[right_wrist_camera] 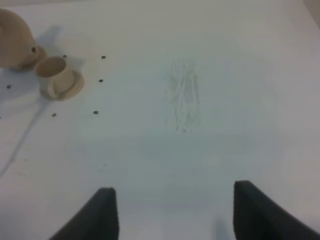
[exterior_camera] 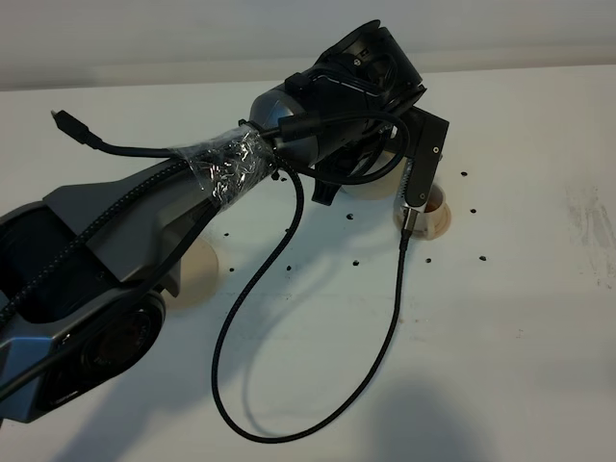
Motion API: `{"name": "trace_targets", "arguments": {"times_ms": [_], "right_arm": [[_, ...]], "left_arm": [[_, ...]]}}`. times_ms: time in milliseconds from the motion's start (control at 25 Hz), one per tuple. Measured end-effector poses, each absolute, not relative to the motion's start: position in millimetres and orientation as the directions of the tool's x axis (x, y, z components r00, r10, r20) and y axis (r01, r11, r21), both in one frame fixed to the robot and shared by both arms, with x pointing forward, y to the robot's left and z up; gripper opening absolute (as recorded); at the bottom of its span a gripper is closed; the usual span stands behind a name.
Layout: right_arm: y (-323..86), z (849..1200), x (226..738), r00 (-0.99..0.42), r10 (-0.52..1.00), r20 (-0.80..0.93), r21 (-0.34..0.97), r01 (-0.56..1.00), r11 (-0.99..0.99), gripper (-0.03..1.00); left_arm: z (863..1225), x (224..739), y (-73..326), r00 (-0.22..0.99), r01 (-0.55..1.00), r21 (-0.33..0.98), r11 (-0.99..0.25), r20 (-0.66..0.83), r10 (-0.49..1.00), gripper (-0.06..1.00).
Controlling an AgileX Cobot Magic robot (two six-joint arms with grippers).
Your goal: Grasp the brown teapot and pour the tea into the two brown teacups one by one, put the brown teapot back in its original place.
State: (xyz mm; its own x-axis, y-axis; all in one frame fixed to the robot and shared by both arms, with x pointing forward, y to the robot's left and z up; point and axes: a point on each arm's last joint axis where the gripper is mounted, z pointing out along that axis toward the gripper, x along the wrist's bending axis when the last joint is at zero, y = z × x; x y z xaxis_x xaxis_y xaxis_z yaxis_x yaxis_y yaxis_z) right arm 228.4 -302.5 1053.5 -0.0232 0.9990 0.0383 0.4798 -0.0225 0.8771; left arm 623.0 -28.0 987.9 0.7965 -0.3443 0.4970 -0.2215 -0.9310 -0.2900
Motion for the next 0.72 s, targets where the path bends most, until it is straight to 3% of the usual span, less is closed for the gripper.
{"name": "trace_targets", "arguments": {"times_ms": [720], "right_arm": [[-302.5, 1053.5, 228.4, -0.023, 0.999, 0.038, 0.877, 0.48, -0.022, 0.49]], "left_arm": [[987.9, 623.0, -28.0, 0.772, -0.295, -0.335, -0.895, 0.468, -0.43, 0.01]]}}
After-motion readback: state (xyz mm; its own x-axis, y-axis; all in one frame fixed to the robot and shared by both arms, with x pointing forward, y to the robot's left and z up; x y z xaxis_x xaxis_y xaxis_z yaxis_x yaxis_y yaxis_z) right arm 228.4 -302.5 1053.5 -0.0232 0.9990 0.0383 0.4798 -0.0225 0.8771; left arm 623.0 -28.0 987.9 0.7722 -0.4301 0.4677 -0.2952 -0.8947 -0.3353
